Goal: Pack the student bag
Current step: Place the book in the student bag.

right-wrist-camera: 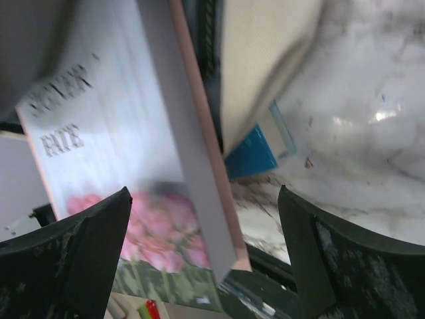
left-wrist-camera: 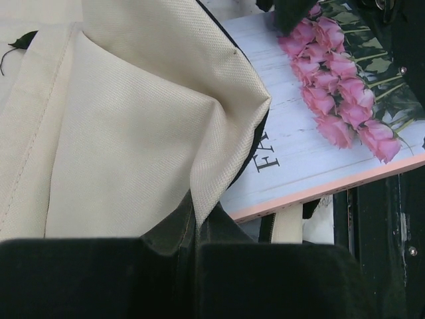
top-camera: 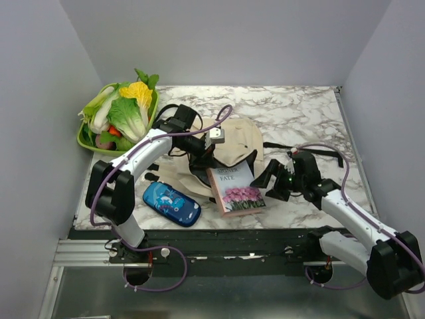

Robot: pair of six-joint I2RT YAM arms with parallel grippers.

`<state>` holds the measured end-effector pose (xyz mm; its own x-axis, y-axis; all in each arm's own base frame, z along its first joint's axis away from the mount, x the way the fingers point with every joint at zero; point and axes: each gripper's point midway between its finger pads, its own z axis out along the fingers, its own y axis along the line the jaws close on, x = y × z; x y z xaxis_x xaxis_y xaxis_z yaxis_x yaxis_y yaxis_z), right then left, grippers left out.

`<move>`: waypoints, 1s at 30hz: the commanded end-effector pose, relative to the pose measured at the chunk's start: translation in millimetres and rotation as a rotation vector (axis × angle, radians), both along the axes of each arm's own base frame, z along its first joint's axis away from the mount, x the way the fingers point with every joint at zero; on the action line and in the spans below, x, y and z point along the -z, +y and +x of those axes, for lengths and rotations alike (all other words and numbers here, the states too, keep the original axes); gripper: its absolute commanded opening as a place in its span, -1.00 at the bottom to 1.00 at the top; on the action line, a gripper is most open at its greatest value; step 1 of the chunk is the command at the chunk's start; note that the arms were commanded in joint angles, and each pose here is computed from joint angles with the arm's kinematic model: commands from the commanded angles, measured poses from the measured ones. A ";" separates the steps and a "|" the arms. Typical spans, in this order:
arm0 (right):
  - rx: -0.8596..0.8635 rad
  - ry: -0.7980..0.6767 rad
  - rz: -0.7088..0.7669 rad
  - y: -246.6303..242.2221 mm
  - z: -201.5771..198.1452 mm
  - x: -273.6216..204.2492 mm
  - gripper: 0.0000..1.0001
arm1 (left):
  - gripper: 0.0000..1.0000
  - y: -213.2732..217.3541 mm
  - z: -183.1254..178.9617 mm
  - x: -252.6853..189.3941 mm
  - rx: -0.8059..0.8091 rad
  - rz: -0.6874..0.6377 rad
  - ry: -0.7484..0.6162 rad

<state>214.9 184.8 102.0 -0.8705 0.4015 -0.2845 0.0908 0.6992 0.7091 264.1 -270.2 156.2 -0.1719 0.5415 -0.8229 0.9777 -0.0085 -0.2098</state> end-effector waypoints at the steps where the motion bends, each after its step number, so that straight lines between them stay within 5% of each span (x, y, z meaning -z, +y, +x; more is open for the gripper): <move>1: -0.086 0.119 0.088 7.7 -38.4 14.7 1.00 | -0.96 -5.5 6.5 11.9 0.022 0.008 -0.045; 8: -0.199 0.157 0.364 39.8 -49.0 6.3 1.00 | -0.97 -8.3 10.4 10.7 0.011 0.010 -0.051; 19: -0.203 0.122 0.557 56.6 -32.1 -12.0 0.97 | -0.97 -10.8 16.4 3.0 -0.006 0.003 -0.063; 22: -0.179 0.106 0.612 58.2 -26.8 -20.7 0.69 | -0.97 -10.6 16.0 -0.3 -0.007 0.001 -0.066; 26: -0.137 0.079 0.680 59.1 -19.0 -35.5 -0.04 | -0.97 -10.8 14.7 -11.9 -0.011 -0.014 -0.077; 30: -0.088 0.101 0.688 60.5 -7.8 -40.1 -0.31 | -0.96 -8.7 14.4 -25.9 0.000 -0.011 -0.110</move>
<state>191.3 241.5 115.8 -0.9271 0.3535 0.1247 0.1967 0.1756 0.9646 277.5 -275.2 155.7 -0.1483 0.5512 -0.8211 0.9858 0.0159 -0.1673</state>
